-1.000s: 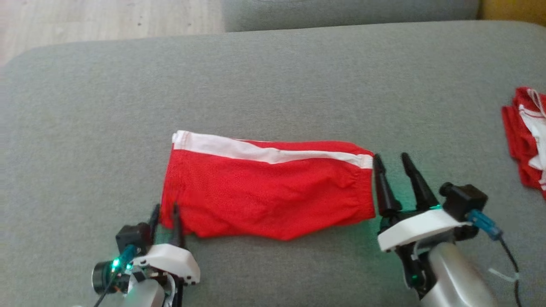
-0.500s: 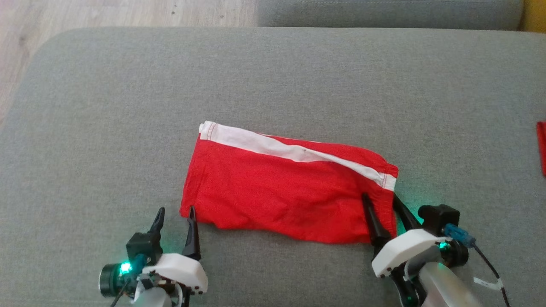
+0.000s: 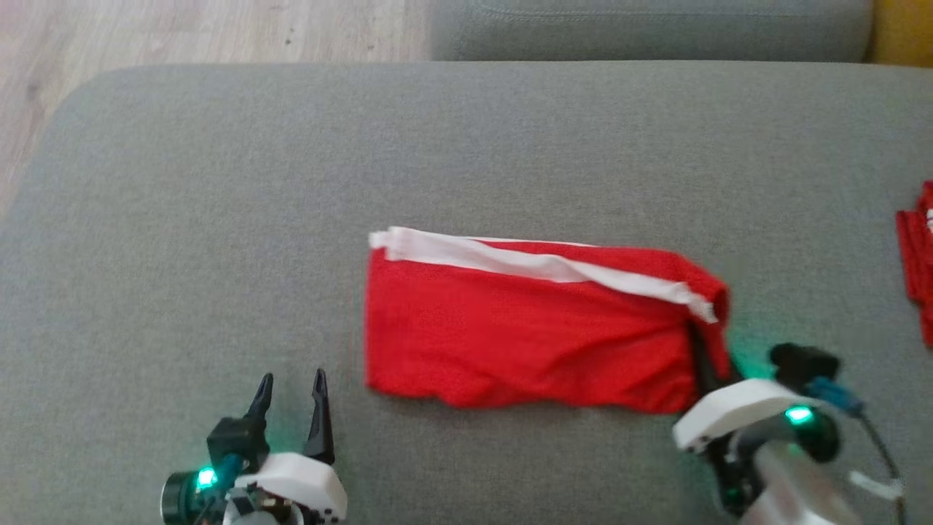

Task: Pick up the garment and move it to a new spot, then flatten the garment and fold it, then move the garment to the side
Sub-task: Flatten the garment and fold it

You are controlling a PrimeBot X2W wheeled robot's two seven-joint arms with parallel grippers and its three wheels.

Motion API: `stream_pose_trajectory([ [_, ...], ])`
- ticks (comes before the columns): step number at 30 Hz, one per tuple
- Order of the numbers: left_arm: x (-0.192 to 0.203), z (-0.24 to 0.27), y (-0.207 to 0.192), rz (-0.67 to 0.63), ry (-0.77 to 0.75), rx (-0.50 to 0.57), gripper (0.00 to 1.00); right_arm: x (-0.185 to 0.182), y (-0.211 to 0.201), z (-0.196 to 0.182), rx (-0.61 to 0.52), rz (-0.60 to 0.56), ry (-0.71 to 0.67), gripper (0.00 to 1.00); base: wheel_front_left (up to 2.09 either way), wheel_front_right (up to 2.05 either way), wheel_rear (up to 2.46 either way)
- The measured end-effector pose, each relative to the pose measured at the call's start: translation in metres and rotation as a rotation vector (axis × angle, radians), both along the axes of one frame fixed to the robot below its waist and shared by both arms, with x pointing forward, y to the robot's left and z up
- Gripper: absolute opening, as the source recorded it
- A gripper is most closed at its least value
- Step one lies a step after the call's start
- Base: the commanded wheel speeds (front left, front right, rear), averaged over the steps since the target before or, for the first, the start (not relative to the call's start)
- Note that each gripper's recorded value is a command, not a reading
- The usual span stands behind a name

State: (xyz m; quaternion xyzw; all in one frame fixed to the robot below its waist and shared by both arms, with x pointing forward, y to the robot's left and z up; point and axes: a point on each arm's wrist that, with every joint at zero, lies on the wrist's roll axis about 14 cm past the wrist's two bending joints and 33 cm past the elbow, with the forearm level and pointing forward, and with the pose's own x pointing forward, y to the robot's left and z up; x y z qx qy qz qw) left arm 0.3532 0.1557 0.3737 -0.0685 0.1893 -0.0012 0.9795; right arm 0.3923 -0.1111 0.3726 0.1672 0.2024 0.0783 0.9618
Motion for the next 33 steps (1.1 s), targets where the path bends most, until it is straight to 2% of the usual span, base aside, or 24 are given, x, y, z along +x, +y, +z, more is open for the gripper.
stream_pose_trajectory([
  [5, 0.000, 0.003, -0.006, -0.023, -0.010, -0.002, 1.00, 0.011, -0.037, 0.018, -0.046, -0.072, -0.065, 0.00, 0.00, 0.00, 0.00],
  [8, -0.001, 0.004, -0.012, -0.043, -0.014, -0.007, 1.00, 0.017, -0.028, 0.030, -0.043, -0.044, -0.107, 0.00, 0.00, 0.00, 0.00],
  [13, -0.009, 0.003, -0.019, -0.057, -0.005, -0.027, 1.00, 0.022, 0.041, 0.054, 0.080, 0.113, -0.151, 0.00, 0.00, 0.00, 0.00],
  [14, -0.016, 0.000, -0.018, -0.048, 0.007, -0.035, 1.00, 0.023, 0.072, 0.069, 0.130, 0.195, -0.169, 0.00, 0.00, 0.00, 0.00],
  [15, -0.020, -0.002, -0.018, -0.048, 0.014, -0.036, 1.00, 0.023, 0.085, 0.074, 0.150, 0.231, -0.174, 0.00, 0.00, 0.00, 0.00],
  [20, -0.039, -0.007, -0.006, -0.003, 0.037, -0.031, 1.00, 0.014, 0.137, 0.078, 0.171, 0.391, -0.157, 0.00, 0.00, 0.00, 0.00],
  [21, -0.042, -0.007, -0.003, 0.010, 0.038, -0.029, 1.00, 0.012, 0.145, 0.075, 0.171, 0.414, -0.143, 0.14, 0.00, 0.00, 0.00],
  [22, -0.045, -0.008, 0.002, 0.027, 0.040, -0.026, 1.00, 0.011, 0.152, 0.072, 0.169, 0.437, -0.130, 0.62, 0.00, 0.00, 0.00],
  [23, -0.048, -0.008, 0.006, 0.042, 0.041, -0.025, 1.00, 0.009, 0.159, 0.071, 0.167, 0.459, -0.124, 1.00, 0.00, 0.00, 0.00],
  [28, -0.057, -0.004, 0.027, 0.122, 0.029, -0.011, 1.00, -0.001, 0.197, 0.082, 0.209, 0.567, -0.153, 1.00, 0.00, 0.00, 0.00],
  [33, -0.042, 0.009, 0.030, 0.116, -0.020, 0.018, 1.00, 0.001, 0.188, 0.089, 0.219, 0.531, -0.187, 1.00, 0.00, 0.00, 0.00],
])
